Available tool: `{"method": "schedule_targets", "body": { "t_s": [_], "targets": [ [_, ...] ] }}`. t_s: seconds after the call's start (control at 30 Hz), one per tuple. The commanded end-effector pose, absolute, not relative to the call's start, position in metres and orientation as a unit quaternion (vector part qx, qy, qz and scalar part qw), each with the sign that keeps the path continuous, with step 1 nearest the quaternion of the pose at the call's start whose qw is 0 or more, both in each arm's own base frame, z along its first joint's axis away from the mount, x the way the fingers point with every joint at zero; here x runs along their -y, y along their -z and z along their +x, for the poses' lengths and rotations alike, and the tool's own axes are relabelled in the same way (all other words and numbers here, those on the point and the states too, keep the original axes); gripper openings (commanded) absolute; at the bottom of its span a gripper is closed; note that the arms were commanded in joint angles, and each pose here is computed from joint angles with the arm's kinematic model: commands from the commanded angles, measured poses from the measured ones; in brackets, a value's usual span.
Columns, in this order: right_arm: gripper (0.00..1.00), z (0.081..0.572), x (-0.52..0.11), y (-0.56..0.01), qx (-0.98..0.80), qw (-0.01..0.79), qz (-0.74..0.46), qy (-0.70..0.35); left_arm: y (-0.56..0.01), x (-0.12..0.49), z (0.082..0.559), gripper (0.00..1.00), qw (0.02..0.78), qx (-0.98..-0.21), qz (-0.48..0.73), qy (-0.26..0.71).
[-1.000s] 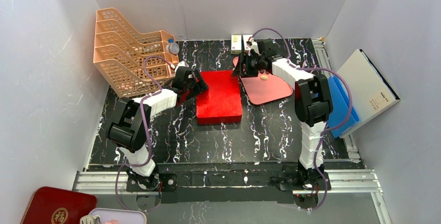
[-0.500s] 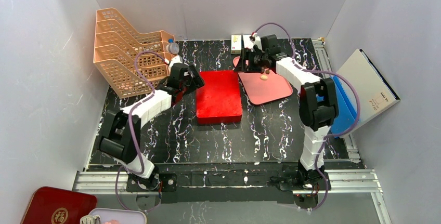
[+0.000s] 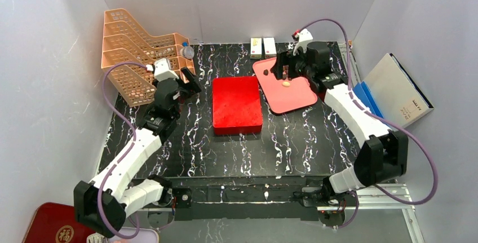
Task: Pack the chocolate
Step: Reset both arms
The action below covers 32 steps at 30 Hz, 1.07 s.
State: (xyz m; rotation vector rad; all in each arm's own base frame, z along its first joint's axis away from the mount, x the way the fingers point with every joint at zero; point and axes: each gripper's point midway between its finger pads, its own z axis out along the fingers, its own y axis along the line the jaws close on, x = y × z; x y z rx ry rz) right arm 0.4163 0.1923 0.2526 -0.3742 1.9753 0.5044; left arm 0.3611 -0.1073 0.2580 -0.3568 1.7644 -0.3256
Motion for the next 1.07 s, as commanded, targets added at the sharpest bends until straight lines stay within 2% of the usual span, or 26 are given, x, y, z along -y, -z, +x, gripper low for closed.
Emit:
{"method": "schedule_targets", "body": {
  "t_s": [0.0,0.33,1.03],
  "targets": [
    [0.99,0.424,-0.151,-0.257,-0.797,0.580,-0.128,-0.112,-0.260,0.063,0.347,0.80,0.648,-0.744,-0.160,0.030],
    [0.99,0.411,-0.100,-0.240,-0.782,0.620,-0.058,-0.011,-0.242,0.024,0.327,0.81,0.670,-0.724,-0.145,-0.074],
    [0.99,0.398,-0.082,-0.222,-0.812,0.584,0.013,0.005,-0.230,0.015,0.320,0.86,0.667,-0.724,-0.149,-0.093]
  ]
}}
